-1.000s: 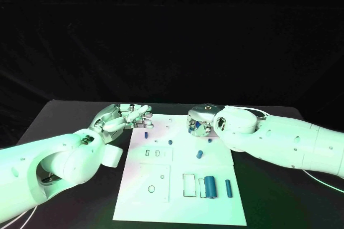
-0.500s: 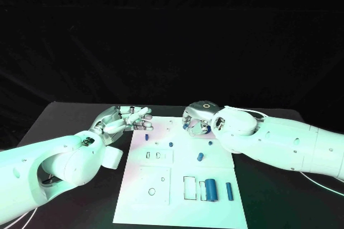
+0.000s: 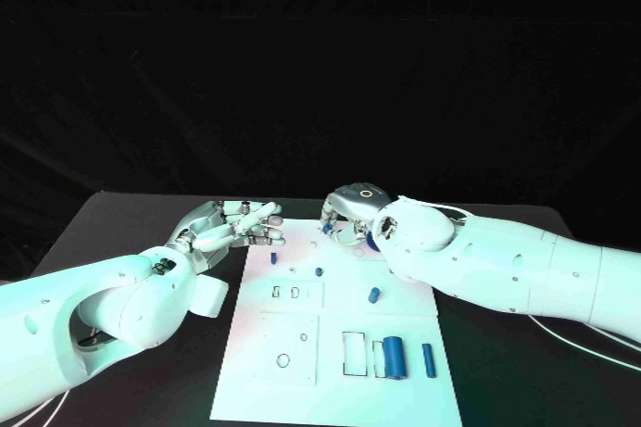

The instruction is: Assemble the parts on the task board

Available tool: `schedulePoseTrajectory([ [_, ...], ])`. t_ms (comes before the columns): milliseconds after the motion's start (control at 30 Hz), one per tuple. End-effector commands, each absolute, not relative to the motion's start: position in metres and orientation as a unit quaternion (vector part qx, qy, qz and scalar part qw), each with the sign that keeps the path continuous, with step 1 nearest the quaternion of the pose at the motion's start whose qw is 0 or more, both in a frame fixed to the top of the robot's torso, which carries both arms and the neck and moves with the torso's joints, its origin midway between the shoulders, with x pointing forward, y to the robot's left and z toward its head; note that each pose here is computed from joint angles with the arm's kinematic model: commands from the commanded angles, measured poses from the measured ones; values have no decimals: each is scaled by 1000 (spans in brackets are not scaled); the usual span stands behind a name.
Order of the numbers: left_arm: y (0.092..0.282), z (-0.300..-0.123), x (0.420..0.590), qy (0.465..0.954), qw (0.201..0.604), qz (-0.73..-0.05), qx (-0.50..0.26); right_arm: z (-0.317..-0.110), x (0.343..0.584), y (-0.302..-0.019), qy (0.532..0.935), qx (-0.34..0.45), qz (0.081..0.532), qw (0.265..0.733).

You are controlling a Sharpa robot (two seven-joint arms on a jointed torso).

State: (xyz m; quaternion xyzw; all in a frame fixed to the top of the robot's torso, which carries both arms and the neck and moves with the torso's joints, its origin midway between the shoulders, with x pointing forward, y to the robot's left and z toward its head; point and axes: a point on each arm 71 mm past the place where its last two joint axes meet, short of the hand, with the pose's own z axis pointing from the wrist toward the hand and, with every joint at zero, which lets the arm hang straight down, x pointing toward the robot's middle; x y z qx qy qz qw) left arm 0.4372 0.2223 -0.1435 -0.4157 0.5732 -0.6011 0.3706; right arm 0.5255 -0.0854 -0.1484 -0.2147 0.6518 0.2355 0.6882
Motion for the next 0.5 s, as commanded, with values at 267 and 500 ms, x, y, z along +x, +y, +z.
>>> schedulePoseTrajectory([
  [267, 221, -141, 439, 571, 369, -605, -414, -151, 533, -79, 648, -211, 223, 697],
  [500, 221, -141, 439, 571, 369, -605, -414, -152, 536, -78, 649, -211, 218, 697],
])
